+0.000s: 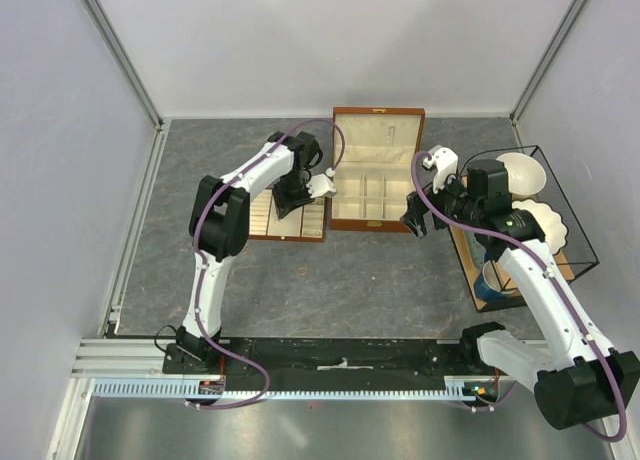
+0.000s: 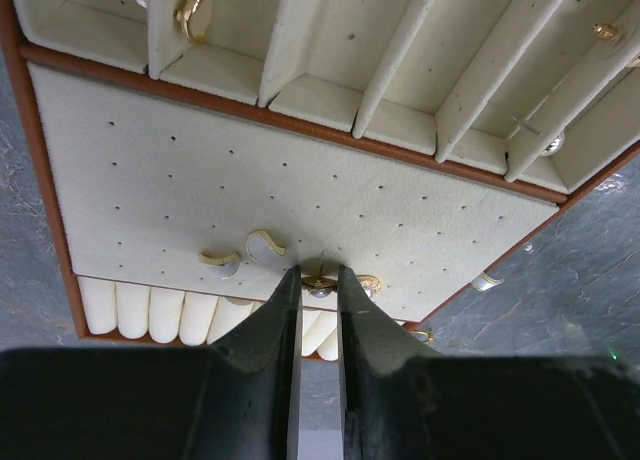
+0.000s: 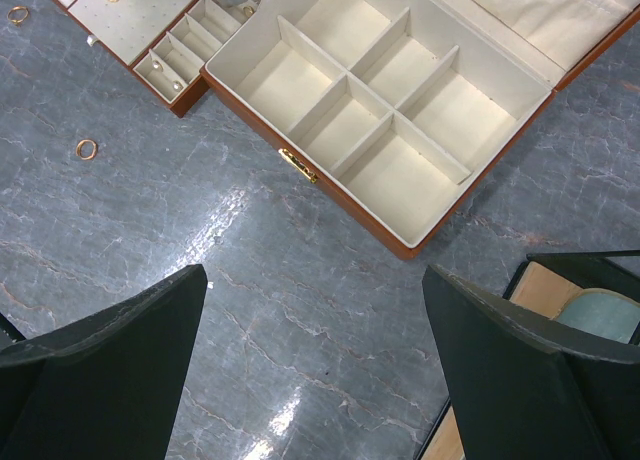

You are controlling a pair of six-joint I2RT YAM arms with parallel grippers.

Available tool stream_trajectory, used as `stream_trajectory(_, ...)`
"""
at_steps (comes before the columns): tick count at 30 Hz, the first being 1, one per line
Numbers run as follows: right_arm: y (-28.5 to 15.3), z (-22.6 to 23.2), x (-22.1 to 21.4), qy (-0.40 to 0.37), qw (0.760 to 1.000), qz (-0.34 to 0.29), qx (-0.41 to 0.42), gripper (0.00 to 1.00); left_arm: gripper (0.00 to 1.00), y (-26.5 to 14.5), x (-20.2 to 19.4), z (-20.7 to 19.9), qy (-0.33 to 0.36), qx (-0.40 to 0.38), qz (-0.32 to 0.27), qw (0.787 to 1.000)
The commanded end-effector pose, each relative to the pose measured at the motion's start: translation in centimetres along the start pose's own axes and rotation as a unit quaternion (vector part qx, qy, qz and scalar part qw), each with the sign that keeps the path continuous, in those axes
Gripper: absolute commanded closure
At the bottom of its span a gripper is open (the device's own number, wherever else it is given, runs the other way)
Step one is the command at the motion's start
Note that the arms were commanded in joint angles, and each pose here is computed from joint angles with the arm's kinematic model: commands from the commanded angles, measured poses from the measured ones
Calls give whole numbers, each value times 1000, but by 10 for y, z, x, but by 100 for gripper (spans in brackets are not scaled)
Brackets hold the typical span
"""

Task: Organize the mixed jewelry
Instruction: Adjust the jewelry in the compartment layer.

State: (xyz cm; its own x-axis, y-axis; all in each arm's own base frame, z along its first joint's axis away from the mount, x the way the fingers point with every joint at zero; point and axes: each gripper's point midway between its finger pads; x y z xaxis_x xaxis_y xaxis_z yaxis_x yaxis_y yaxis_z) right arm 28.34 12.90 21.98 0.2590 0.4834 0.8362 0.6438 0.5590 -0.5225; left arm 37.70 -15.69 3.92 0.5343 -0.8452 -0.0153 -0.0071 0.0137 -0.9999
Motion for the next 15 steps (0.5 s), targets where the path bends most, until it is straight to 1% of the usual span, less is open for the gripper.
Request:
stream_trajectory(1, -3, -1, 6, -10, 1000, -15, -5, 2, 98, -3, -1, 2, 14, 2, -5, 1000)
stream_trajectory(15, -3, -2, 6, -9, 1000, -16, -6, 2, 99, -7, 4, -10, 18, -11, -18, 1000)
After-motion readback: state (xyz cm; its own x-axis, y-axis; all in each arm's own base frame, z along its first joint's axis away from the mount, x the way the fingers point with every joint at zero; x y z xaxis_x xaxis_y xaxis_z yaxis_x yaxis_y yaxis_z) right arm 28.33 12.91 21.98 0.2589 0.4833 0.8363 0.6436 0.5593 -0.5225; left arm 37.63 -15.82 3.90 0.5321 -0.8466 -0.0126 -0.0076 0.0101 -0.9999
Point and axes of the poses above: each gripper's point midway between its finger pads, its own y axis out along the fingers, its own z axis along the line the jaws close on, x = y × z, and after that the axes turned 15 degrees about -y, right-handed
